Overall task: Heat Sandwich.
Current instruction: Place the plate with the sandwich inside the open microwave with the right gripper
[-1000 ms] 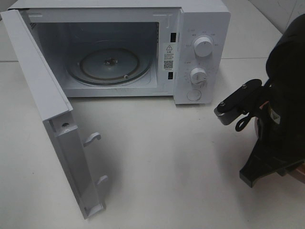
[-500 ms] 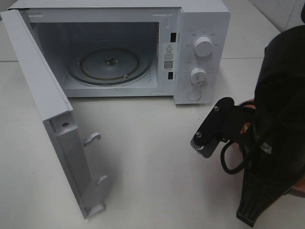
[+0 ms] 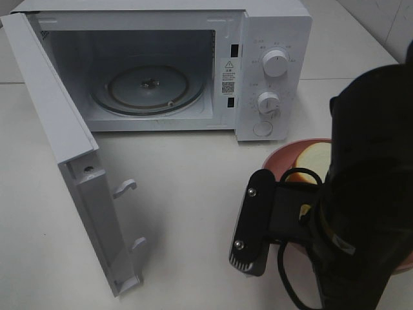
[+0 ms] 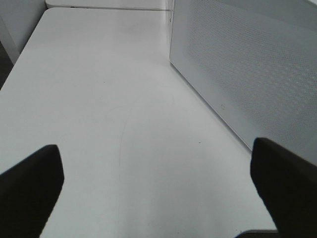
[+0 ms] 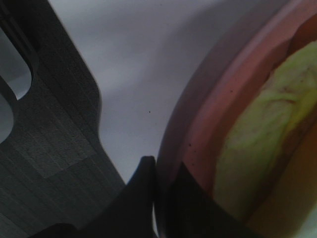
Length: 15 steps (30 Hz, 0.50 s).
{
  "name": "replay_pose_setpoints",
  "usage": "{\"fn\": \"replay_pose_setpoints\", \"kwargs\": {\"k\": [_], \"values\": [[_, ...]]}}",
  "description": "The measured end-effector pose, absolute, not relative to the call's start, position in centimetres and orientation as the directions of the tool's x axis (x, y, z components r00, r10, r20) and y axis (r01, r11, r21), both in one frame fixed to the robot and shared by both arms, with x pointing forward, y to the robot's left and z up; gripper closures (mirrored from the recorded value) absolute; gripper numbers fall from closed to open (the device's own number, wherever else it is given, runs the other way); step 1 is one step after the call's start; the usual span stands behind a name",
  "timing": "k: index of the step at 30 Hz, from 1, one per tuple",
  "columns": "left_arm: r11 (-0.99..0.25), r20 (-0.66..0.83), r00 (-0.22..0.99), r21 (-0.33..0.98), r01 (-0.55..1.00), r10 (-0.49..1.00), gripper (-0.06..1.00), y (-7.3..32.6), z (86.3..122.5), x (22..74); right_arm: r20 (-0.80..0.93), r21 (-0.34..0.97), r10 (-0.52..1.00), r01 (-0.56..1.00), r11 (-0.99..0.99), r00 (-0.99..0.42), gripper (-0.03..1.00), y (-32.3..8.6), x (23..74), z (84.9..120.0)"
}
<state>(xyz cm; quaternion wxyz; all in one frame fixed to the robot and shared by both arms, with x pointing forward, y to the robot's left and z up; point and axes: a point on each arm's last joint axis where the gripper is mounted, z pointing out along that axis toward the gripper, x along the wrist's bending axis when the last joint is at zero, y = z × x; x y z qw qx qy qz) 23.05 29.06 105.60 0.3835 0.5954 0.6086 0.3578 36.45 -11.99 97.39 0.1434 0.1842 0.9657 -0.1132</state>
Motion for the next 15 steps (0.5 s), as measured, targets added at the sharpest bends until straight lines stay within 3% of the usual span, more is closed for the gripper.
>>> {"fn": "replay_pose_setpoints", "kwargs": {"k": [15], "values": [[0.035,-0.041,0.003,0.892,0.45,0.999,-0.02,29.06,105.6,23.05,-0.283,-0.189,-0.081,-0.027,0.982,-0.956,0.93,-10.88,36.54,97.32]]}}
